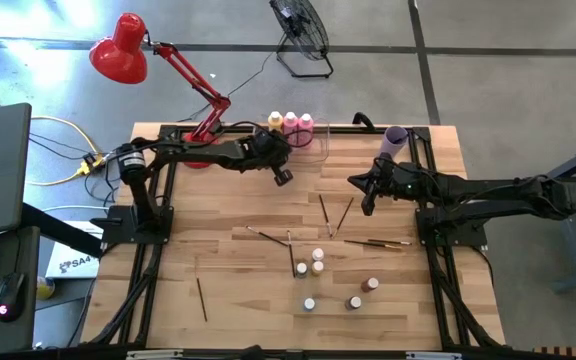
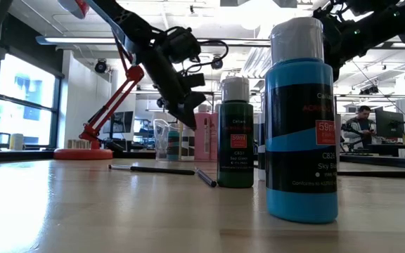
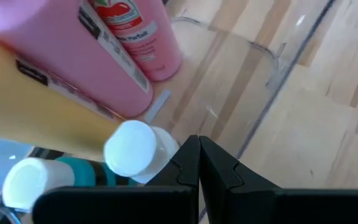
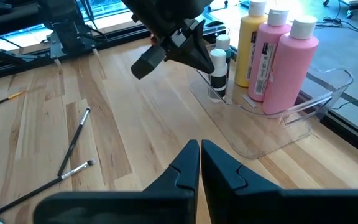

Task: Pick & Place Paint Supplies
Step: Put the small white paint bottle into the transparent bin

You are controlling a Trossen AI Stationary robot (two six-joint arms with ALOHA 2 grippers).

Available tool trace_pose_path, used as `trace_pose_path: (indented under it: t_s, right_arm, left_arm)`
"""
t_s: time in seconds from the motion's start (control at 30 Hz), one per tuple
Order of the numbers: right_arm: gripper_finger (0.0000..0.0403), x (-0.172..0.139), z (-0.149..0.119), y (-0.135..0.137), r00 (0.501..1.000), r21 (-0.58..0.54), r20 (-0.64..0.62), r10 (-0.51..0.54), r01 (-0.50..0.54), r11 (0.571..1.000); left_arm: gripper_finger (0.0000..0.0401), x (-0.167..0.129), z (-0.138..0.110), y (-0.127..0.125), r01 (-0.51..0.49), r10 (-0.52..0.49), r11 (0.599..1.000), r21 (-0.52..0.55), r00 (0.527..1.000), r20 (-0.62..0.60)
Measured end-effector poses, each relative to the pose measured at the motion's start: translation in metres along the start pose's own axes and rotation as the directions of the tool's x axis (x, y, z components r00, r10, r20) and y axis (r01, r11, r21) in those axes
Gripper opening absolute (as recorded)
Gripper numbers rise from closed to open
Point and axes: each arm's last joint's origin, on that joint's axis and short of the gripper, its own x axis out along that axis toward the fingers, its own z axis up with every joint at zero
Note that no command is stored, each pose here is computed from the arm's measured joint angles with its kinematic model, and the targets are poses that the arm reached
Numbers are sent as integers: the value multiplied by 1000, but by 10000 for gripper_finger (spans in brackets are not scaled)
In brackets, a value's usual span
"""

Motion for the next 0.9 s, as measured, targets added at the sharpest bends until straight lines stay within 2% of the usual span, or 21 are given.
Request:
trace_pose_path:
  t_s: [0.6, 0.7, 0.9]
  right_arm:
    - [8, 0, 0, 0, 1000, 0, 0, 0, 0, 1000]
    - [8, 0, 0, 0, 1000, 0, 0, 0, 0, 1000]
    - [8, 0, 0, 0, 1000, 0, 0, 0, 0, 1000]
  left_arm:
    - [0, 0, 0, 3, -103, 103, 995, -1, 995, -1]
    - [0, 0, 0, 3, -101, 101, 995, -1, 995, -1]
    - [0, 0, 0, 1, -32, 32, 999, -3, 999, 0]
